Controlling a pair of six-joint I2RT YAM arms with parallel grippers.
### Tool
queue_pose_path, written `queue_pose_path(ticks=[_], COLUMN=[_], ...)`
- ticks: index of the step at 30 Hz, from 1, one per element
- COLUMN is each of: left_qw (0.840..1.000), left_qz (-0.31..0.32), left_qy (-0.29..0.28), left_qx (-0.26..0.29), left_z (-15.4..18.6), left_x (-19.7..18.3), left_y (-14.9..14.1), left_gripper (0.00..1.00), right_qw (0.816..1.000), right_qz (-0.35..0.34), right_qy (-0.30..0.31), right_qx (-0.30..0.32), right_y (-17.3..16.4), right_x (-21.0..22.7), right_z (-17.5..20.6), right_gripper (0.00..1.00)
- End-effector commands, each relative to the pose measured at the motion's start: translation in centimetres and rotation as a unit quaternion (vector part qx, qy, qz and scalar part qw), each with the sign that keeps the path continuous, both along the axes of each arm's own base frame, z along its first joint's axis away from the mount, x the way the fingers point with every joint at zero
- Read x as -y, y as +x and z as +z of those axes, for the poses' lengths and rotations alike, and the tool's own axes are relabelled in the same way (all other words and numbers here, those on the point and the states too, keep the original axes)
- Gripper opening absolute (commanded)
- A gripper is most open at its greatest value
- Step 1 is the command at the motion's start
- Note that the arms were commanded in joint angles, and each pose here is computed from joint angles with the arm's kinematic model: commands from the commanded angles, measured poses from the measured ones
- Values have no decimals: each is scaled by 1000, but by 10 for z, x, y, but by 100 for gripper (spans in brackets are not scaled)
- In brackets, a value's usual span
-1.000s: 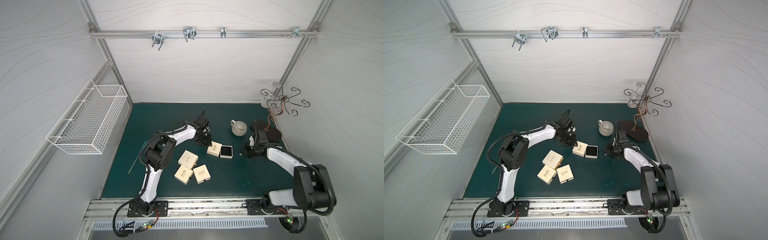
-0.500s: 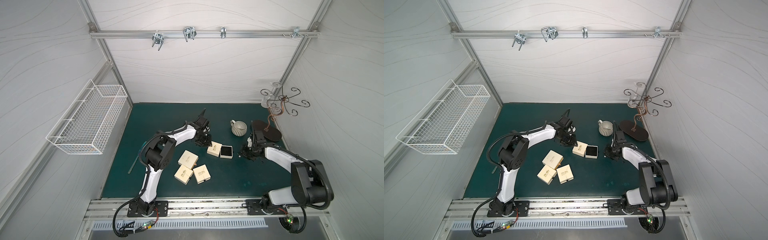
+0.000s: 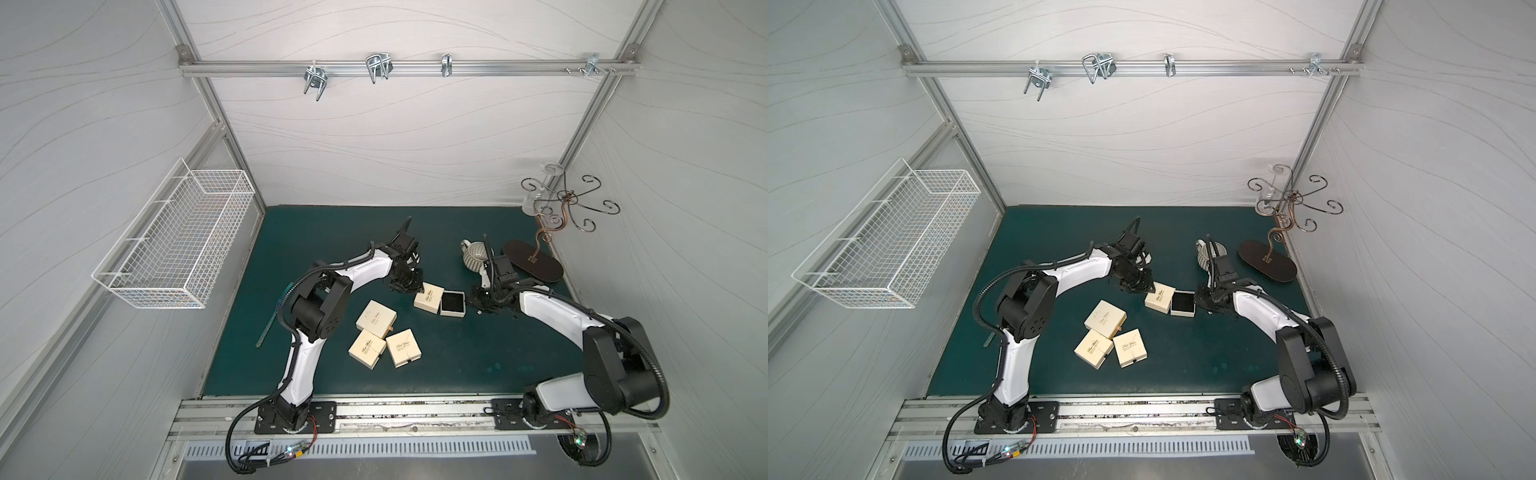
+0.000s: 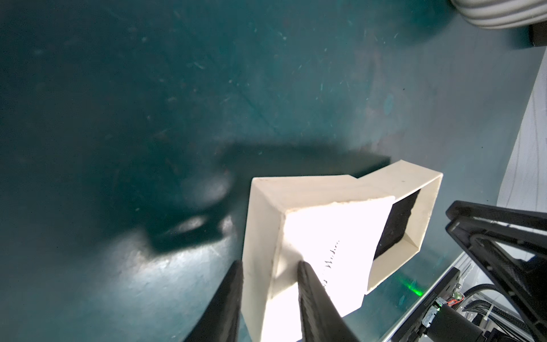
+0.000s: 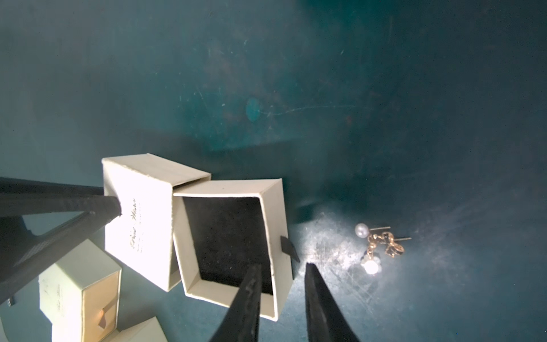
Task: Take out the earrings from the drawer-style jewelry box
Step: Place the earring at the center of the board, then close the drawer of the jewelry box.
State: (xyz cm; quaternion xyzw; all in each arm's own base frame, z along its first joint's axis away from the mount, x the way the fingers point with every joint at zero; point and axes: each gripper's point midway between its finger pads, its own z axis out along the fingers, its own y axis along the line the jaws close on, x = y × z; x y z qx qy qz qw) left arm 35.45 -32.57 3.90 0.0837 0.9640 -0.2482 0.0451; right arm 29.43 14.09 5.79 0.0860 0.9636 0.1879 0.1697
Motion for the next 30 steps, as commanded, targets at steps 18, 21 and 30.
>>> queue_pose_path(ticks=[18,21,30], left_qw=[997,997,997], left_qz=[-8,-8,-11], left_qy=[63,62,66], left_qx=[-45,-46,-50], left_z=[-22,-20,-15], left_x=[-22,-21,-22], left_y=[-23,-24,-32], left_gripper=[34,34,37], right_qw=[998,998,997], right_qz=[0,-6,0], right_qy=[15,8,-44], right_qx=[-54,-60,-62], right_y=[-7,-10,-12], right_x=[-22,-23,-27], right_z=[-19,-19,-18], right_gripper=[15,11,4])
